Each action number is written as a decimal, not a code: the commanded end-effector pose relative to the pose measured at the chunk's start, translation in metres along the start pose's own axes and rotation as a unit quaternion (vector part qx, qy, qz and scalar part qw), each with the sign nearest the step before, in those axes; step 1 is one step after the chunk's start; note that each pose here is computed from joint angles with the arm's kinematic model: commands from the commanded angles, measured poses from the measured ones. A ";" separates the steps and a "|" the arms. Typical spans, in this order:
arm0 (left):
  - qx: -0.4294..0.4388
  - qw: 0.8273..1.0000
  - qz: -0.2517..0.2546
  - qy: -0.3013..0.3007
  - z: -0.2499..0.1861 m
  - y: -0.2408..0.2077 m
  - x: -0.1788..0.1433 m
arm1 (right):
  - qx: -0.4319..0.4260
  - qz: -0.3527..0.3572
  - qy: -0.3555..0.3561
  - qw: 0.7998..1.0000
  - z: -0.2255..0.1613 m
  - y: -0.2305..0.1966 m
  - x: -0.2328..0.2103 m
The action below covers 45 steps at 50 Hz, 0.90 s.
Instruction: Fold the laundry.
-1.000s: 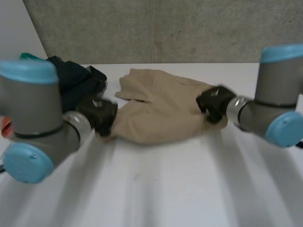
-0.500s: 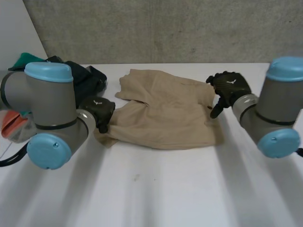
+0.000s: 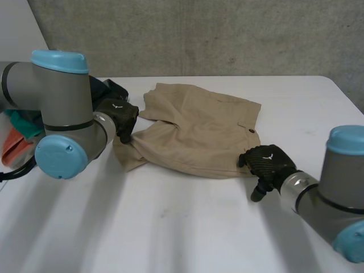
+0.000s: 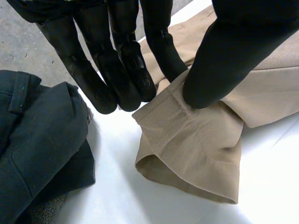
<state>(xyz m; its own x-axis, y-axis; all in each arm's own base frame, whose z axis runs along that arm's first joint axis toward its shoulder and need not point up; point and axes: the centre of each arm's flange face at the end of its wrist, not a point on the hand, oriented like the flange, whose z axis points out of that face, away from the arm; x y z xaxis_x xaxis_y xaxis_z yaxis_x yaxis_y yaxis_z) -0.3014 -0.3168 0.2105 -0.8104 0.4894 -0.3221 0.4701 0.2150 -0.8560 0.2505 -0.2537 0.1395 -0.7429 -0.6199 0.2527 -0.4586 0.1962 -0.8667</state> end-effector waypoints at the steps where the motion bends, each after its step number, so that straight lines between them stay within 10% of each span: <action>1: 0.003 1.000 -0.002 -0.002 -0.004 -0.003 -0.002 | 0.042 0.009 0.051 0.998 0.030 0.000 -0.001; 26: -0.010 1.000 -0.012 -0.007 -0.013 -0.001 -0.011 | 0.049 -0.050 0.092 0.993 0.078 -0.003 0.005; 38: -0.114 0.992 0.046 0.039 -0.064 0.029 -0.002 | -0.001 -0.067 0.035 0.997 0.005 -0.038 0.022; 45: -0.194 0.962 0.143 0.130 -0.111 0.066 0.019 | -0.172 -0.112 -0.071 0.976 -0.048 -0.019 0.020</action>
<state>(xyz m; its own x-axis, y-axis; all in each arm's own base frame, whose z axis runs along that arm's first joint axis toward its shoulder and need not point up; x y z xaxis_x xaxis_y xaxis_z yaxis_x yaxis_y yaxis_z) -0.2594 -0.2440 0.2074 -0.6903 0.6230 -0.3679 0.6662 0.3487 -0.6593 0.2458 -0.2692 0.1778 -0.6720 -0.6264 0.3951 -0.6058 0.1581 -0.7798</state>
